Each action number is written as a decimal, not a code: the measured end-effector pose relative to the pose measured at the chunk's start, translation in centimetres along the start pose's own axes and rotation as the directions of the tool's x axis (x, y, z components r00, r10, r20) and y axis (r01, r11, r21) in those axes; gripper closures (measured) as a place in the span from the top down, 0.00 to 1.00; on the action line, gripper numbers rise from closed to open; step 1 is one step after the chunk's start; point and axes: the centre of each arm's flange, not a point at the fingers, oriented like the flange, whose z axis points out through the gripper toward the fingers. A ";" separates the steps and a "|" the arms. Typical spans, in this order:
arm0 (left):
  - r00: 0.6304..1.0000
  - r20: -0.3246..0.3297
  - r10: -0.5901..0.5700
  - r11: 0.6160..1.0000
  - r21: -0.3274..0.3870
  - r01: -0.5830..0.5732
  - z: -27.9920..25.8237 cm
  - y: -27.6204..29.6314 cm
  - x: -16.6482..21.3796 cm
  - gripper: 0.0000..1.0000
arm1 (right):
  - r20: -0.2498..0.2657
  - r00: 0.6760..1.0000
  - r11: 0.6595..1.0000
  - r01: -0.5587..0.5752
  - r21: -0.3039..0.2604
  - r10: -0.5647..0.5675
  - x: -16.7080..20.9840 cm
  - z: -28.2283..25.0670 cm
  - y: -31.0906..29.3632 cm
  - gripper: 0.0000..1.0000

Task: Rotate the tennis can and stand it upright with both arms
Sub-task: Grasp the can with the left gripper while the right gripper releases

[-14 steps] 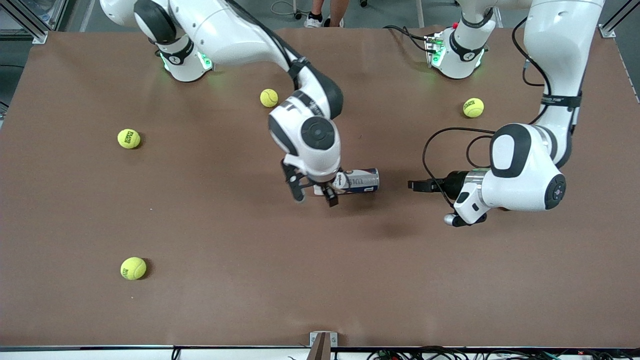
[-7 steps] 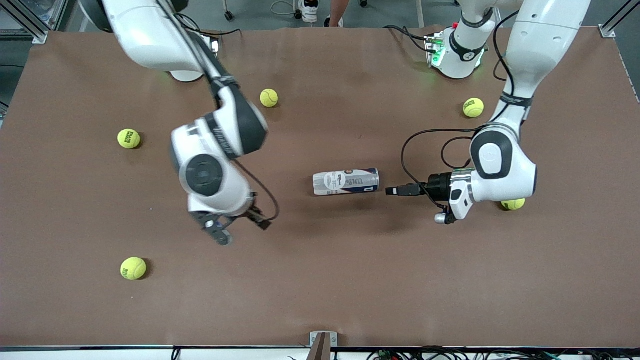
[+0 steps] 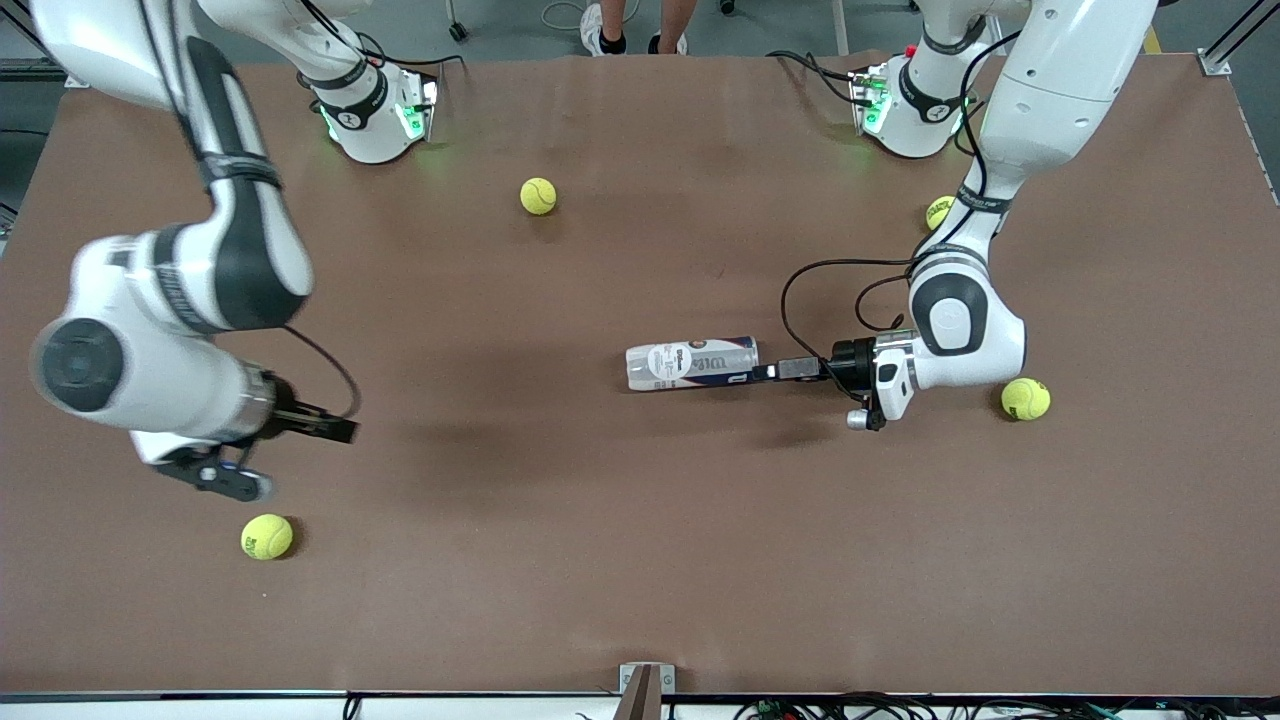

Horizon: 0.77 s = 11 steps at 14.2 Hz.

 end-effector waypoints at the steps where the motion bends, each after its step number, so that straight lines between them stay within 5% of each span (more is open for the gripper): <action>1: 1.000 0.005 0.003 1.000 0.002 -0.003 0.2 -0.4 -0.1 1.00 | 0.004 0.999 0.999 0.042 -0.008 -0.042 0.1 -0.8 2.5 1.00; 11: 0.999 0.006 -0.033 0.999 -0.006 0.033 3.1 -1.4 -2.2 0.98 | -0.044 0.988 0.987 0.146 -0.069 -0.149 -2.9 -9.6 12.0 1.00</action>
